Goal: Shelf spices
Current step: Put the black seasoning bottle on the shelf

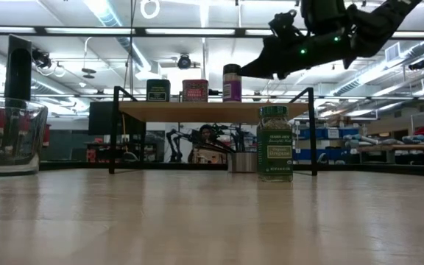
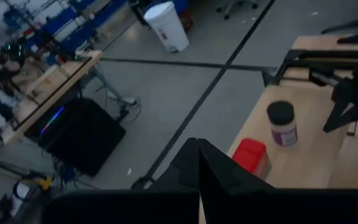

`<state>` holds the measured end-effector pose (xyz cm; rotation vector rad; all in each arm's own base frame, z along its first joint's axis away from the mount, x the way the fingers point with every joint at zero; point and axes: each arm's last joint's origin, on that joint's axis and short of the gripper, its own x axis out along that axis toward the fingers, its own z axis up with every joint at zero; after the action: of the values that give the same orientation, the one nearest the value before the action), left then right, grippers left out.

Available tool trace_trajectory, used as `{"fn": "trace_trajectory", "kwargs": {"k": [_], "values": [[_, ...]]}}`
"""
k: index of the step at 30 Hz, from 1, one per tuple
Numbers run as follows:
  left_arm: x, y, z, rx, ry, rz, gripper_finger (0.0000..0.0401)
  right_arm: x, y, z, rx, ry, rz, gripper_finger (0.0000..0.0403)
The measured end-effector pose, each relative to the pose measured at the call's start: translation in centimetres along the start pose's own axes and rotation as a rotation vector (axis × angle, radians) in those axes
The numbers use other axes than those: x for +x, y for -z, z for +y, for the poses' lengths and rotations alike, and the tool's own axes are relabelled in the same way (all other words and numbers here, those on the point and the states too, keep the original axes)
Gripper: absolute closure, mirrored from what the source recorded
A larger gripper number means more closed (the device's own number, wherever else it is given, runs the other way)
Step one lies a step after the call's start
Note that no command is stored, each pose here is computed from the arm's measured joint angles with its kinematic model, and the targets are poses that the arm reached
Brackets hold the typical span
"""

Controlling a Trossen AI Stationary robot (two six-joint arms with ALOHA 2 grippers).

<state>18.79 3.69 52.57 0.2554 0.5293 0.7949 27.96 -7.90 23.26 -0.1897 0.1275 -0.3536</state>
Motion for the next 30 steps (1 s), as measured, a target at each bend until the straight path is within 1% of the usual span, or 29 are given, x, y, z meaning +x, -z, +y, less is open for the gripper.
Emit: {"fn": "trace_trajectory", "kwargs": {"k": [3, 7, 10, 16, 18, 23, 28, 30], "values": [[0.4, 1.8, -0.8, -0.024, -0.008, 0.035, 0.0401, 0.8, -0.1, 0.1, 0.000, 0.001, 0.003, 0.0402], [1.2, 4.4, -2.2, -0.071, 0.007, 0.043, 0.0401, 1.7, 0.1, 0.2, -0.002, 0.001, 0.021, 0.0403], [1.6, 6.7, -3.0, -0.126, 0.016, 0.033, 0.0401, 2.1, 0.5, 0.3, -0.006, 0.006, 0.055, 0.0403], [2.8, 11.8, -5.1, -0.238, 0.048, -0.012, 0.0401, 2.3, 0.8, 0.2, -0.009, 0.058, 0.075, 0.0403], [3.2, 13.3, -5.7, -0.278, 0.064, -0.039, 0.0401, 2.3, 0.8, 0.1, -0.010, 0.079, 0.079, 0.0403], [4.8, 17.1, -7.7, -0.335, 0.143, -0.066, 0.0401, 2.3, 1.0, 0.0, -0.012, 0.112, 0.094, 0.0403], [6.4, 20.0, -9.8, -0.391, 0.214, -0.047, 0.0401, 2.3, 1.0, -0.2, -0.011, 0.139, 0.092, 0.0403], [6.9, 20.8, -10.4, -0.425, 0.235, -0.058, 0.0401, 2.3, 1.0, -0.2, -0.011, 0.143, 0.093, 0.0403]]}}
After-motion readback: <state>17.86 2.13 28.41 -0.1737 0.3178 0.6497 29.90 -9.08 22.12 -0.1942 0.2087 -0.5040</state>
